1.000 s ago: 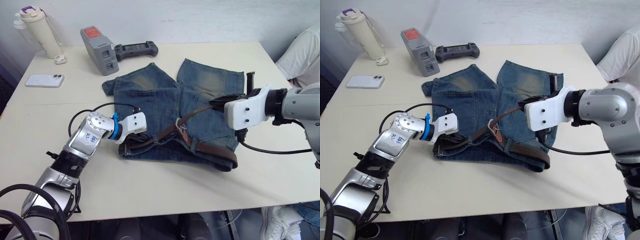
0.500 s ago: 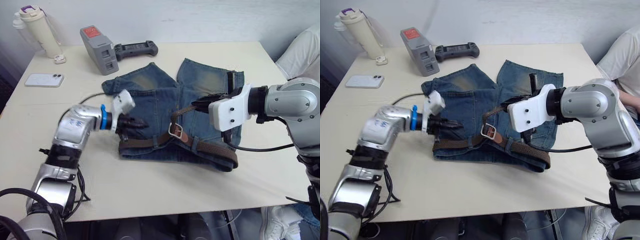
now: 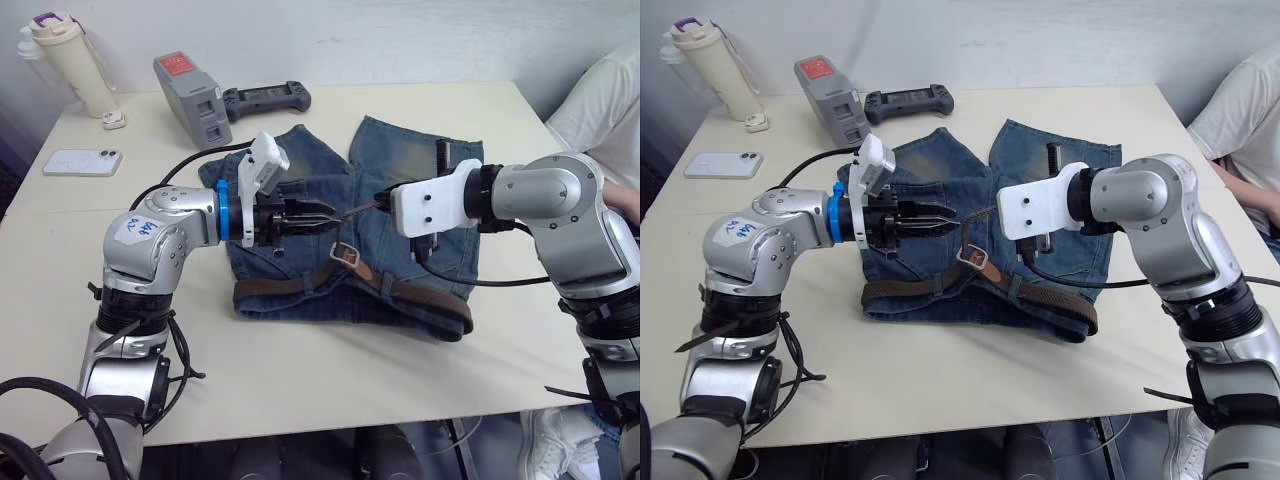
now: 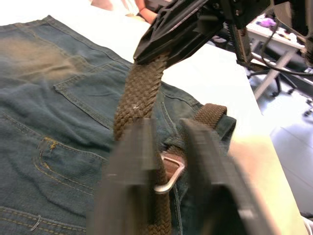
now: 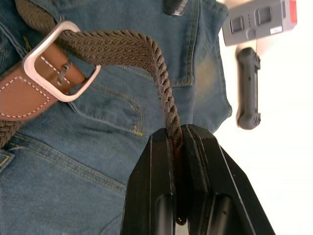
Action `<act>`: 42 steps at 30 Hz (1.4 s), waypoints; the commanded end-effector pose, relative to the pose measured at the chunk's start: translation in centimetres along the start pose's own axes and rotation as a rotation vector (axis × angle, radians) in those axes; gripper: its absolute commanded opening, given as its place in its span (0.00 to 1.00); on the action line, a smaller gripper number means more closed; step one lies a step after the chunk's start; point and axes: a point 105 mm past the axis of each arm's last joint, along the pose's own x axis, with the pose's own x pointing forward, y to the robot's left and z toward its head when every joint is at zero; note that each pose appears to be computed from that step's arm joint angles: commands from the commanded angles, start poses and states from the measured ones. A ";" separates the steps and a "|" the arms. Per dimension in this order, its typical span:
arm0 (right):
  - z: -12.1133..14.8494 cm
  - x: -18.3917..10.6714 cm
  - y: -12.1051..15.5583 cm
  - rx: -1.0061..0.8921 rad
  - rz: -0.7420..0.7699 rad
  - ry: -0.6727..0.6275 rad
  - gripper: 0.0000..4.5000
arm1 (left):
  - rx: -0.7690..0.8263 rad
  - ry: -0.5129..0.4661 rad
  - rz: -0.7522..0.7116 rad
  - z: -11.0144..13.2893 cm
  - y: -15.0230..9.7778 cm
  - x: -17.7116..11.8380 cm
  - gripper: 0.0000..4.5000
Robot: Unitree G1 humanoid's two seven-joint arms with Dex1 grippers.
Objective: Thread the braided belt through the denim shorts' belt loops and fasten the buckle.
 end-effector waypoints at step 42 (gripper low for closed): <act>1.3 -2.3 2.7 0.666 0.004 -0.154 0.94 | -0.502 -0.084 0.141 -1.3 -0.6 2.8 0.00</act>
